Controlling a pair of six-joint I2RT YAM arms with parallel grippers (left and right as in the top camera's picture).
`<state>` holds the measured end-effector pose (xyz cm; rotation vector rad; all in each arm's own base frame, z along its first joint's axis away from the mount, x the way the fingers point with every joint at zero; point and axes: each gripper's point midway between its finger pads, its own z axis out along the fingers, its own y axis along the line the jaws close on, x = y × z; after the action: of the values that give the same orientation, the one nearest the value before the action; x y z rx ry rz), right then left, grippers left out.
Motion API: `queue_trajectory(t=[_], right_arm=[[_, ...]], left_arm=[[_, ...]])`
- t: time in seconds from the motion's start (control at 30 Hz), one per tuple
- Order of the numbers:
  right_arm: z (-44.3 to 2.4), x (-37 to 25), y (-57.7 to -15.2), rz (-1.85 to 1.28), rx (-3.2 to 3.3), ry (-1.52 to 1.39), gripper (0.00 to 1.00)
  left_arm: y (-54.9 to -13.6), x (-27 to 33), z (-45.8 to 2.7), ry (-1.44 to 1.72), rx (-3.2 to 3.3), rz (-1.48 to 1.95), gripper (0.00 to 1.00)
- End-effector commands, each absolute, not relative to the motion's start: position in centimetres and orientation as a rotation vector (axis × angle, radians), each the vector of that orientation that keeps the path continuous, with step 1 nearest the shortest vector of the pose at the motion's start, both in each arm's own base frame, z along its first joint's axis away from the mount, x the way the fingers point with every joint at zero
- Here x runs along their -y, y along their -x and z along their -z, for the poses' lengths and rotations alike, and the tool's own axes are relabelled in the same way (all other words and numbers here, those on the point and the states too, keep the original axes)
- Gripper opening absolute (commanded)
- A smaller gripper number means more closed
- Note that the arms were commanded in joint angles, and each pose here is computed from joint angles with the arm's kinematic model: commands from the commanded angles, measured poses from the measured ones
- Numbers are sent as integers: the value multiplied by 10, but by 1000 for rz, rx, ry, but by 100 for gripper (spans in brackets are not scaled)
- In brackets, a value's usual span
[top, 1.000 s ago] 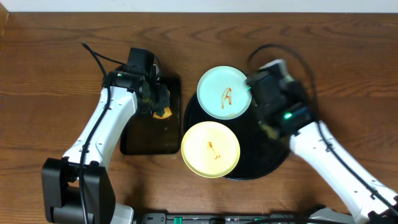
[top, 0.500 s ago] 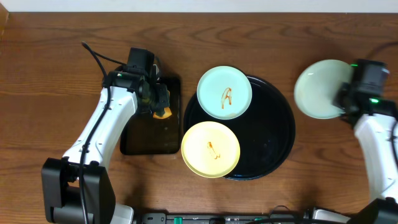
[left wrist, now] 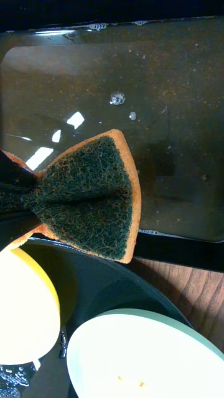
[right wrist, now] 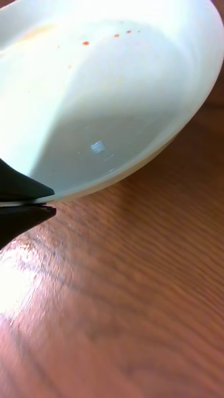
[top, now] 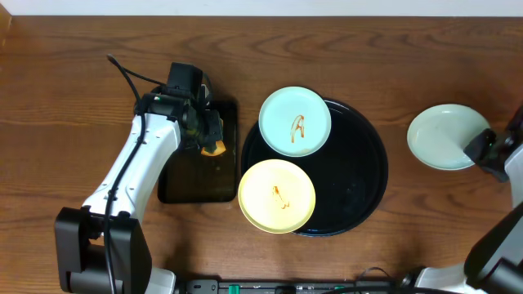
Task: Clean dirty plates on tray and stack at the side
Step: 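Set the pale green plate on the table right of the tray, then grip the yellow plate rim with the right gripper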
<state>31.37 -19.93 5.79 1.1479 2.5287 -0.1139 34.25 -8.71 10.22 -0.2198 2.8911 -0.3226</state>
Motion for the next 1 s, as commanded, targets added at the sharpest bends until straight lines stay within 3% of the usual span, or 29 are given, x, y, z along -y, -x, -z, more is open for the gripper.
queue_trajectory(t=[0.0,0.07,0.13,0.2,0.4,0.6,0.77,0.97], right_arm=[[-59,192,-326,-9,-2539,-1076,1],[-64,188,-330,-43,-2536,-1036,8],[-73,176,-338,-137,-2526,-957,27],[-88,156,-349,-292,-2502,-830,33],[-122,88,-351,-594,-2501,-533,41],[-111,4,-317,-797,-2712,-287,52],[-87,-61,-280,-881,-2871,-29,49],[-56,-119,-237,-930,-2985,214,48]], left_arm=[[-343,88,-111,193,-2868,334,7],[-343,88,-111,193,-2868,334,7],[-343,88,-111,193,-2868,334,7],[-343,88,-111,193,-2868,334,7],[-343,88,-111,193,-2868,334,8],[-343,88,-111,193,-2868,334,7],[-341,87,-107,194,-2876,328,8],[-338,57,-85,229,-2875,78,8]])
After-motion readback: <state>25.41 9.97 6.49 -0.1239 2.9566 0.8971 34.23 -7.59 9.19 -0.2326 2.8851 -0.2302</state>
